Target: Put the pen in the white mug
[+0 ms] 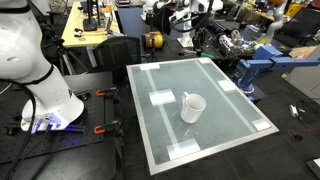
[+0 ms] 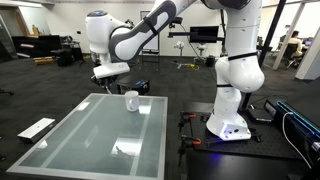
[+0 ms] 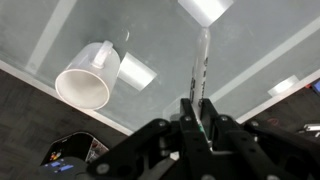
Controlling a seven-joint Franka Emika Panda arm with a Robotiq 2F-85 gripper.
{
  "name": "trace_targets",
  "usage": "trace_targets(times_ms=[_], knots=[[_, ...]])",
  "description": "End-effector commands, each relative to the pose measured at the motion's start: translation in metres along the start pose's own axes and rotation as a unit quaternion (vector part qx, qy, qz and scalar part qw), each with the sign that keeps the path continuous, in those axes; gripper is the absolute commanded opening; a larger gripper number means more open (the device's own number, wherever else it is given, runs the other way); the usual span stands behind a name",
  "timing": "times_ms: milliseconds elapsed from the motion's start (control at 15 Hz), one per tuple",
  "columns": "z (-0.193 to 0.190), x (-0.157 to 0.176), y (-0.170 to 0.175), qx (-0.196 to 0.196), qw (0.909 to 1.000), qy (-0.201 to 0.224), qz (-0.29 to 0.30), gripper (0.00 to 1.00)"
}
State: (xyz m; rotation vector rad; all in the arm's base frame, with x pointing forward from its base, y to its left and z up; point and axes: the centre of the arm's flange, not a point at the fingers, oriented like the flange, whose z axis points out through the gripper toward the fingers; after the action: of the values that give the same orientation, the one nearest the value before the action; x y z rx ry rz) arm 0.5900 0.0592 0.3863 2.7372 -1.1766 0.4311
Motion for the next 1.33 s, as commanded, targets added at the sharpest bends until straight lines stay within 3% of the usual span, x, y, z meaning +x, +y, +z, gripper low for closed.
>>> trace_targets(times_ms=[0, 200, 400, 800, 1267], knots=[[-0.005, -0.008, 0.003, -0.009, 0.9952, 0.084, 0.049, 0.04], [-0.005, -0.009, 0.004, -0.023, 0.9834, 0.157, 0.088, 0.04], [-0.003, -0.011, 0.005, -0.028, 0.9655, 0.225, 0.129, 0.04], [0.004, -0.016, 0.005, -0.053, 0.9154, 0.338, 0.212, 0.04], [0.013, -0.023, 0.013, -0.115, 0.8527, 0.424, 0.282, 0.04]])
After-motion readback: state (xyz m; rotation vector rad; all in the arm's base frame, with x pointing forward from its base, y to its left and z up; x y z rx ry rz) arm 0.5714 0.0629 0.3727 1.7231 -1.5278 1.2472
